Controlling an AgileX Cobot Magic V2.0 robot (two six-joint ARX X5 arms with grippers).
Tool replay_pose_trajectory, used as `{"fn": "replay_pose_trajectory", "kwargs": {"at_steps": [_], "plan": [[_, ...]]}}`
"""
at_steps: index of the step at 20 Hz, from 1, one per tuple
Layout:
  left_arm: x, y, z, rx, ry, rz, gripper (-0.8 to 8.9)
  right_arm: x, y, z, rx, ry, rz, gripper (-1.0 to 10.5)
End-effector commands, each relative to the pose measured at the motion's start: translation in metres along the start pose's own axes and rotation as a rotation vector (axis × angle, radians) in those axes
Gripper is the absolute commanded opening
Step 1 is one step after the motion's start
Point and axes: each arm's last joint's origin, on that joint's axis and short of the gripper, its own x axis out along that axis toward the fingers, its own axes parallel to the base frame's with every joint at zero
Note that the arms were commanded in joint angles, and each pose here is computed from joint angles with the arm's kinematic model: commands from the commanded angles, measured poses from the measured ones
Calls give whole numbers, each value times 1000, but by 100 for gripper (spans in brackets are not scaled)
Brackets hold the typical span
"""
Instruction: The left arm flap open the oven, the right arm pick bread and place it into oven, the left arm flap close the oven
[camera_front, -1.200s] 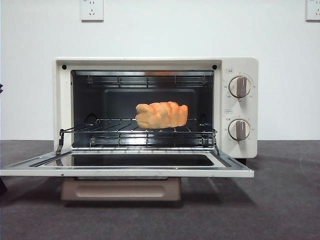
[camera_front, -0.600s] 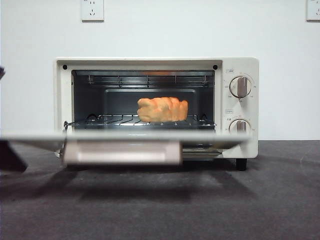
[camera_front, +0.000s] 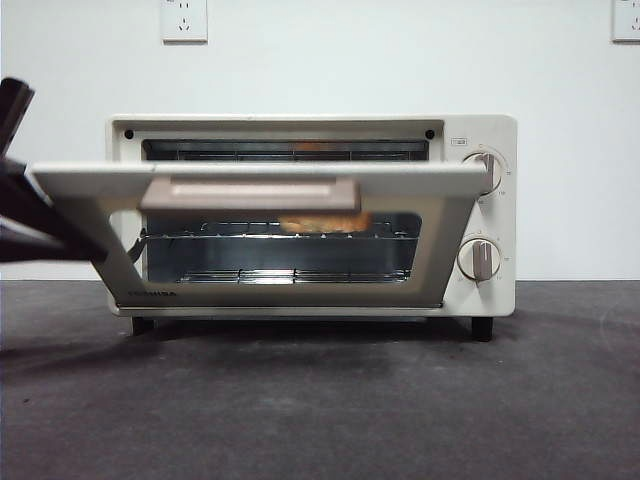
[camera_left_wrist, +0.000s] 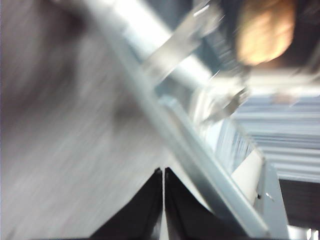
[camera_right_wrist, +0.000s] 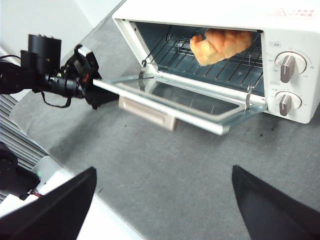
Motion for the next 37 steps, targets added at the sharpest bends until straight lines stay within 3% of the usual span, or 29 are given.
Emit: {"fn": "replay_pose_trajectory", "kwargs": {"at_steps": [1,10,20,37], "plan": [[0,-14,13,-22,-60,-69,12,-3,2,4,3,-26,-3,431],[-5,-39,36,-15,-213,-130,12,-3,2,5,1,-35,-13,431],[-10,-65,51,60,-203,-198,12,-3,2,5,2,-34,-13,431],[-57,-131,17,363,-218,-340,12,-4,5,13,-61,-126,19,431]]}}
